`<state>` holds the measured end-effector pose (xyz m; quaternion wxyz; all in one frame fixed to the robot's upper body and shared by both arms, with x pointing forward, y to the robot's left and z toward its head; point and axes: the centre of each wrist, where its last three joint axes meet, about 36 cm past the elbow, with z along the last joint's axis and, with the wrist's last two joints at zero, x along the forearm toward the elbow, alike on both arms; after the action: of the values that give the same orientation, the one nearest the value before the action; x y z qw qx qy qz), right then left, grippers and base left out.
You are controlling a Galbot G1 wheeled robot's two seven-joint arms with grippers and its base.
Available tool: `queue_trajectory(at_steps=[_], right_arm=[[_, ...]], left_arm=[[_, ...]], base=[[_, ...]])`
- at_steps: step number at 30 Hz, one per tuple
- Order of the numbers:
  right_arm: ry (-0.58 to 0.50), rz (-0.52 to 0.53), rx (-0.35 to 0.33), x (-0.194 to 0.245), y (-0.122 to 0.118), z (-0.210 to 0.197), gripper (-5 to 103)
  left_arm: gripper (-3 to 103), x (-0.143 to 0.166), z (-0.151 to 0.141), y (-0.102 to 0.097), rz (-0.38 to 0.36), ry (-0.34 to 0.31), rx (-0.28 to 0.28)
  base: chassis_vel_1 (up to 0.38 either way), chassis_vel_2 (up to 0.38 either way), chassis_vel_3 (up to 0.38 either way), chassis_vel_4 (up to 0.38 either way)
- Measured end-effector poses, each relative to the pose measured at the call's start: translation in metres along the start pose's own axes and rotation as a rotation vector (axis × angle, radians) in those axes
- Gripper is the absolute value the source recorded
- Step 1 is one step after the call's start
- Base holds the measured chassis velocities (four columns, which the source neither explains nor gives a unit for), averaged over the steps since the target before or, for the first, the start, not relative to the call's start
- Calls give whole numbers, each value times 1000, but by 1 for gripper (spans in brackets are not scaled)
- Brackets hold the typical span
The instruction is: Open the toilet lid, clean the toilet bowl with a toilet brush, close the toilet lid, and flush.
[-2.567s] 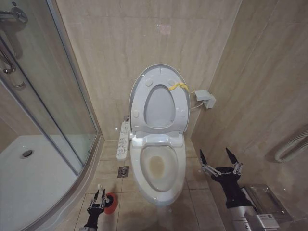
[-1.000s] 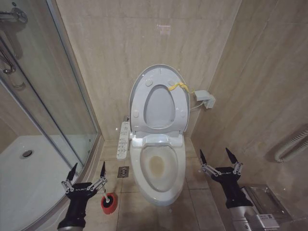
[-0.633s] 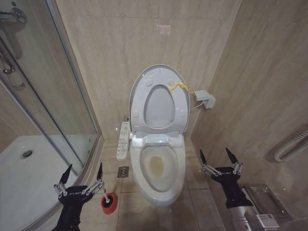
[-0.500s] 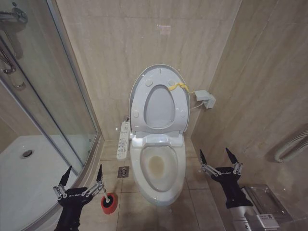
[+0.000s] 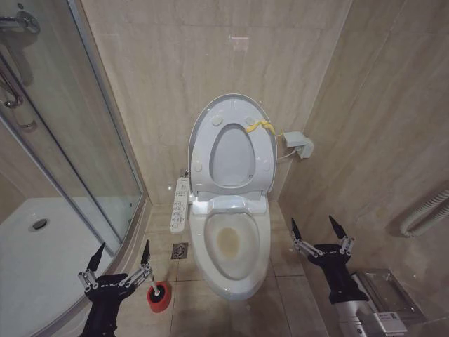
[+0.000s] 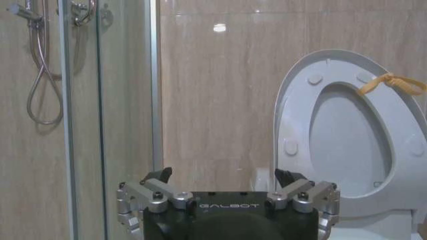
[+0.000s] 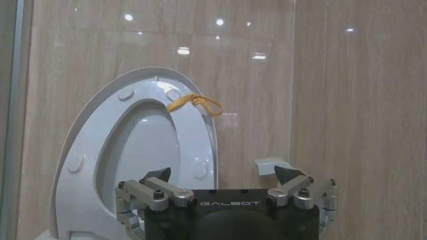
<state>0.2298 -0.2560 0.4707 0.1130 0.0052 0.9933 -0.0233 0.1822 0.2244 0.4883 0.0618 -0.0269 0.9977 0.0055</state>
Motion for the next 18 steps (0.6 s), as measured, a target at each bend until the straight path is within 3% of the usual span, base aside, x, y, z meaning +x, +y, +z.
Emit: queue_trajectory(at_steps=[8,18], right_arm=[[6,3,1,-1,-1,0,100],[221,84,-50,-22,-52,7,100]], left_arm=[[100,0,1,0,0,0,1],[100,0,1,0,1,0,1]], base=[[0,0,0,0],[0,0,0,0]])
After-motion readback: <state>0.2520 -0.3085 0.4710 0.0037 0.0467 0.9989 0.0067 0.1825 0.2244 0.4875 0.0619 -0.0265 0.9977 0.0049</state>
